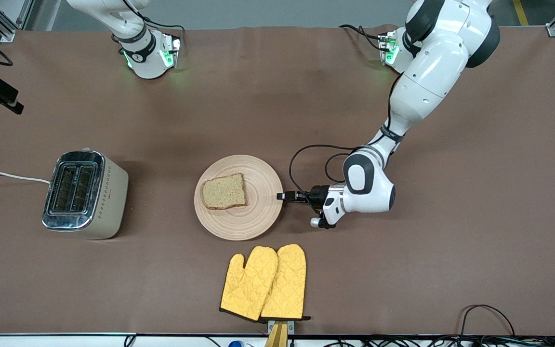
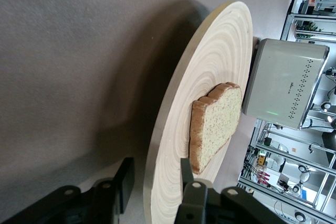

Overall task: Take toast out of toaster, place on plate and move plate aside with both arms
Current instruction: 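Lower the left gripper to the plate rim and grasp it, then slide the plate with bread away from the toaster using the left gripper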

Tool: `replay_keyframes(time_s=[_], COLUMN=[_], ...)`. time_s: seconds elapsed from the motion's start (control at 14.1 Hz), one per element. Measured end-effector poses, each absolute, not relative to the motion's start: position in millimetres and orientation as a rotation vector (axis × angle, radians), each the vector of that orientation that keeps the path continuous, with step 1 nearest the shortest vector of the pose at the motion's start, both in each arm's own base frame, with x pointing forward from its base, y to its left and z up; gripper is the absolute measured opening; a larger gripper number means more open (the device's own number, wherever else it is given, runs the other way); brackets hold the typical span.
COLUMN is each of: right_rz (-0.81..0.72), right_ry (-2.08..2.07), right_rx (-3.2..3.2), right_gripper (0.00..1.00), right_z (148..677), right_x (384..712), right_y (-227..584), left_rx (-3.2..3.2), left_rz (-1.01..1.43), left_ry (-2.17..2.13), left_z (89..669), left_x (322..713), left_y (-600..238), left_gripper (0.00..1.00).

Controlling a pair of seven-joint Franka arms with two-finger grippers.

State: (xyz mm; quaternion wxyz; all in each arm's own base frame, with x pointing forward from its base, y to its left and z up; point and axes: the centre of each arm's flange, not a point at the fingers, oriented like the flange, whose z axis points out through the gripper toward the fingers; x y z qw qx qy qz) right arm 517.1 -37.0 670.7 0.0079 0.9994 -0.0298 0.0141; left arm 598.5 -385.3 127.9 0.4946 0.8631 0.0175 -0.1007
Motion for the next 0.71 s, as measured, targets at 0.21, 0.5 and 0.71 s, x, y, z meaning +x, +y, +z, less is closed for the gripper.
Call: replay_keyframes(time_s=[0.21,0.5,0.71], right_rz=[0.083,0.108,0.104], right_ry=[-0.089,-0.081,-0.079], right_rx=[3.122,3.119,3.116], right_gripper=[1.00,1.00,1.00], right_z=[670,668,667], right_x=[522,527,528], right_y=[-37,-37,-38], left_rx=[2.098,2.095,2.072], left_rz=[-0.242,-0.238,-0.193], left_ry=[0.044,0.044,0.066], left_z=[124,123,135], left_x=[595,596,608], left_y=[-391,-391,-390], left_gripper=[0.36,0.12,0.10])
